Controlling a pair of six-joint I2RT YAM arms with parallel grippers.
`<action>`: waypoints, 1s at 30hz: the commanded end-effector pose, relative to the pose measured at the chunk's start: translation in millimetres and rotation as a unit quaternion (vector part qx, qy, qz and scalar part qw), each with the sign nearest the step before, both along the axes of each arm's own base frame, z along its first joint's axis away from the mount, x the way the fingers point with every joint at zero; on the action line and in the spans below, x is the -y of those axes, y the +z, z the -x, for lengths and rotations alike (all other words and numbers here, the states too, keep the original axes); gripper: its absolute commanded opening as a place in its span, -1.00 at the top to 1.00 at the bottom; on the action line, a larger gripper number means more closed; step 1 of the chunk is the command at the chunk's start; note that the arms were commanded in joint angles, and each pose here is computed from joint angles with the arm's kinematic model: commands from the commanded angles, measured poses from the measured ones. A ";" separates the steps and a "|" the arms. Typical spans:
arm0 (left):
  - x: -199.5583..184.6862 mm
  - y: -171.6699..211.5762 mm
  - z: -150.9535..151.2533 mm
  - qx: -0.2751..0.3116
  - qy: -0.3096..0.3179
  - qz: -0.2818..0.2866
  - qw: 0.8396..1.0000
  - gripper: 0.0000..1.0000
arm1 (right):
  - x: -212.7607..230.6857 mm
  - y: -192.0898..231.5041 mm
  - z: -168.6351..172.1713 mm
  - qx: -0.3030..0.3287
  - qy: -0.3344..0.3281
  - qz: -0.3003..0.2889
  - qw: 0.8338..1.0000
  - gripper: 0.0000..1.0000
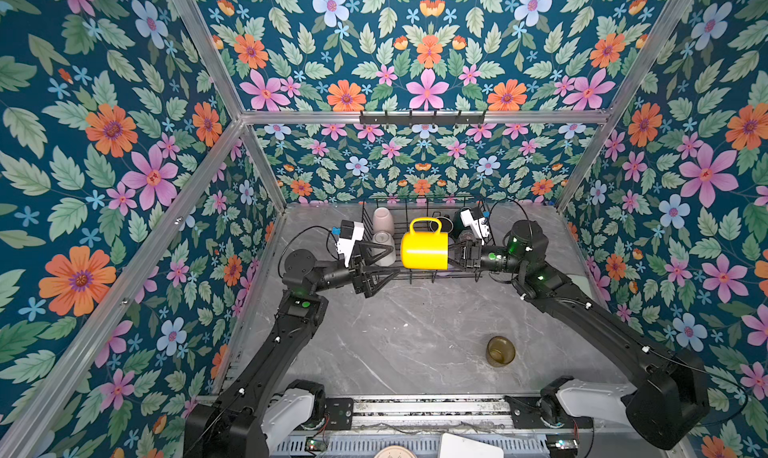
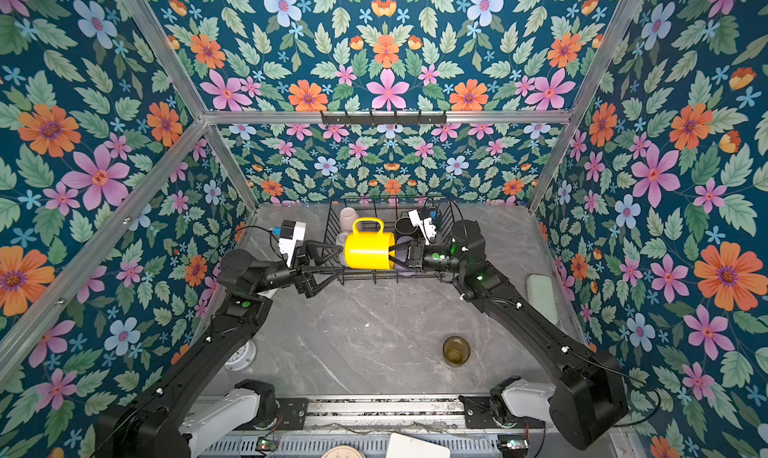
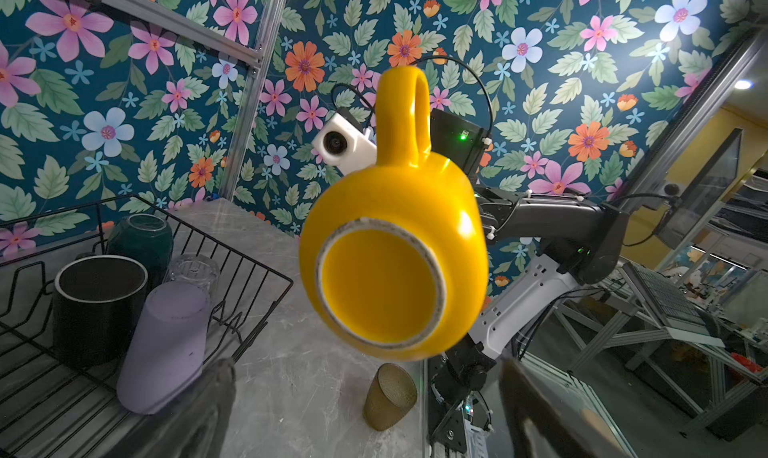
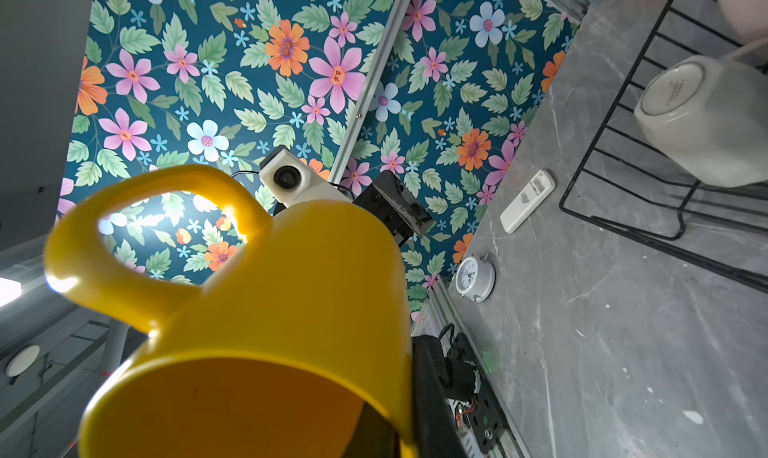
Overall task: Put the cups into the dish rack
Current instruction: 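Lift the yellow mug and carry it toward the left gripper while the left gripper approaches, then close the left gripper on the yellow mug held by the right gripper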
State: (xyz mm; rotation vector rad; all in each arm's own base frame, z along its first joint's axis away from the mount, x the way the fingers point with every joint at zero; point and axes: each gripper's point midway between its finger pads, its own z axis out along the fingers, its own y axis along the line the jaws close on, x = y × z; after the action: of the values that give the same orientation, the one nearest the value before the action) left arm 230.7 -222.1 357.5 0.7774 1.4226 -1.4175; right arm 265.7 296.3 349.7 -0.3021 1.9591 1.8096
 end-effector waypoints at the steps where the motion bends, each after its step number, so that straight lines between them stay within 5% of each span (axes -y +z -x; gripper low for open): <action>1: -0.1 13.7 12.6 0.030 -0.024 0.012 0.999 -0.99 | -8.4 20.1 8.7 0.048 0.029 -0.023 0.998 1.00; 30: -0.8 28.0 32.9 0.037 -0.086 0.052 0.994 -0.95 | -66.0 18.3 24.6 0.043 0.123 -0.037 0.991 1.00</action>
State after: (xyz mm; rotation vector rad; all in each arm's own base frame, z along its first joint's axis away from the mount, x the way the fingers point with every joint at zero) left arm 207.5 -223.0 377.6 0.8517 1.2905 -1.5587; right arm 244.8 361.3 345.0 -0.5437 1.9714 1.9544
